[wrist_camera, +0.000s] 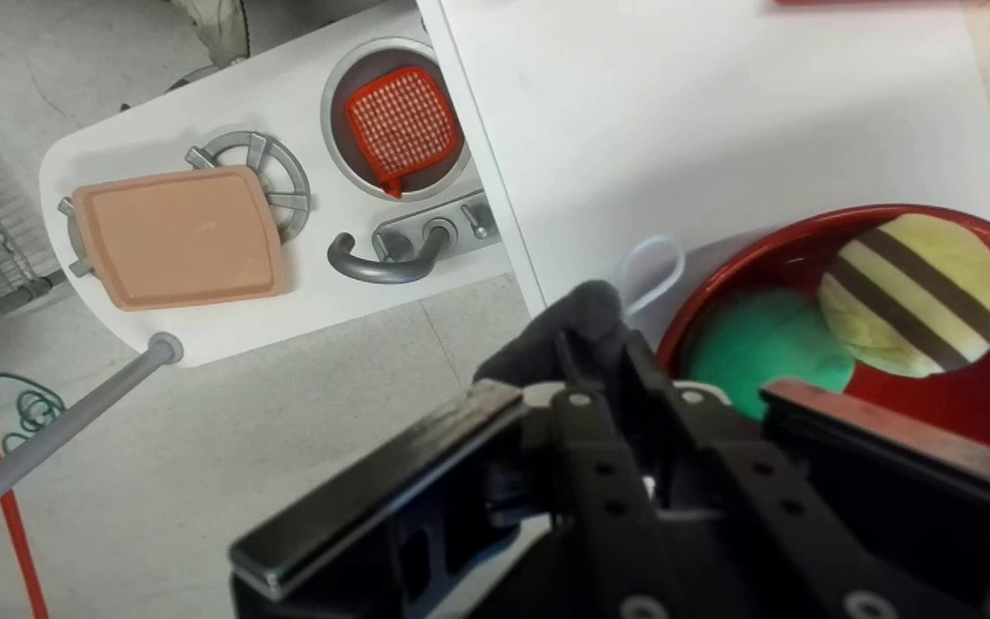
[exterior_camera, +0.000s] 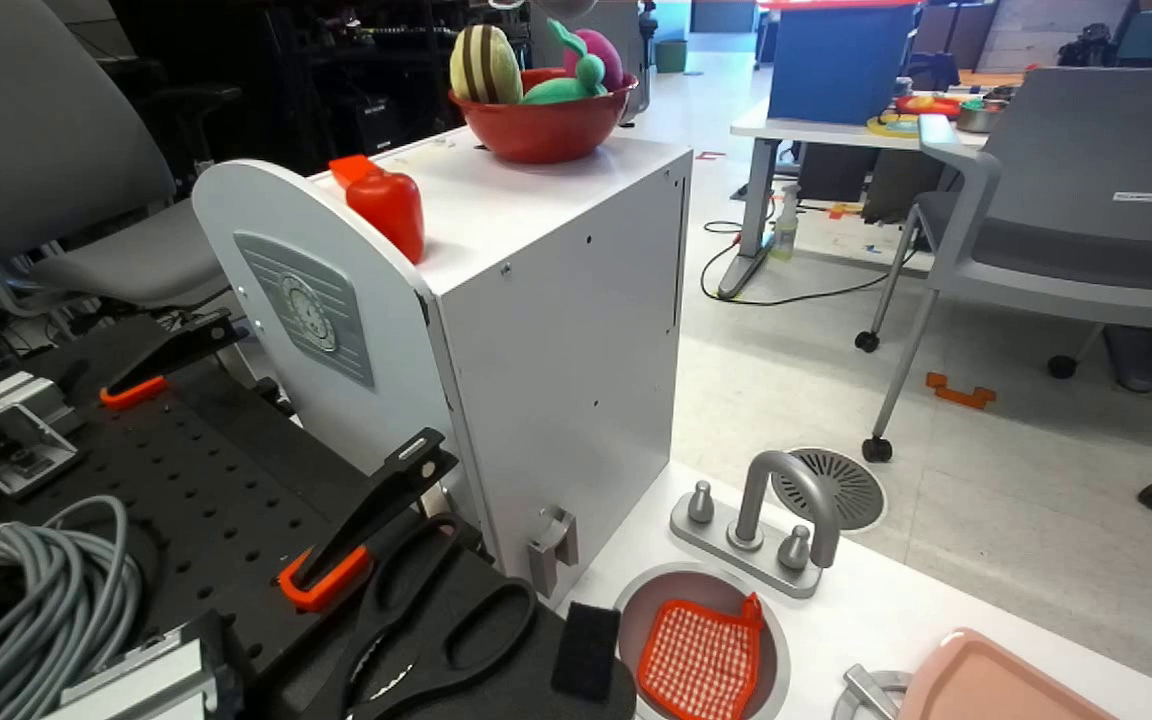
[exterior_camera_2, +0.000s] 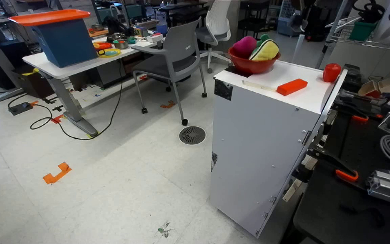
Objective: Put the grey bear in the red bowl
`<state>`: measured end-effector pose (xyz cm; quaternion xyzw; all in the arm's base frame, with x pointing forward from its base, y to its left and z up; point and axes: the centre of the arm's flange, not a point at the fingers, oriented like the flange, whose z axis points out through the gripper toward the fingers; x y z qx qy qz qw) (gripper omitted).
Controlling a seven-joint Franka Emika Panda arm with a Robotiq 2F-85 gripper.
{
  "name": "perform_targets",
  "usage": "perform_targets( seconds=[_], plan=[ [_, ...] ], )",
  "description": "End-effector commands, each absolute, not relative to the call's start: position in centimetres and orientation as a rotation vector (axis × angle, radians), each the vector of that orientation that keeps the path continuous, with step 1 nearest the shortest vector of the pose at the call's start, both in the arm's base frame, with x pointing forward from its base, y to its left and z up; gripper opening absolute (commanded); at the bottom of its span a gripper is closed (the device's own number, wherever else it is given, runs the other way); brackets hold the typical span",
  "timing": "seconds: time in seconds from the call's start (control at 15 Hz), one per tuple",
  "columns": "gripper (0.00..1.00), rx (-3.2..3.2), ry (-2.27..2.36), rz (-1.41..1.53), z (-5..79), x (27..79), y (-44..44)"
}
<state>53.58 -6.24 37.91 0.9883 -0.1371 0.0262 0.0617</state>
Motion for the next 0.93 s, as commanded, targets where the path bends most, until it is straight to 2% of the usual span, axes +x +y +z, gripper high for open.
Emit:
perform_targets(
  seconds=[0.0,0.87],
  plan=[
    [0.03,3.016,-0.357,0.115,38.5,54.2,-5.2],
    [0.03,3.105,-0.302,0.101,39.0,55.9,-6.0]
  ],
)
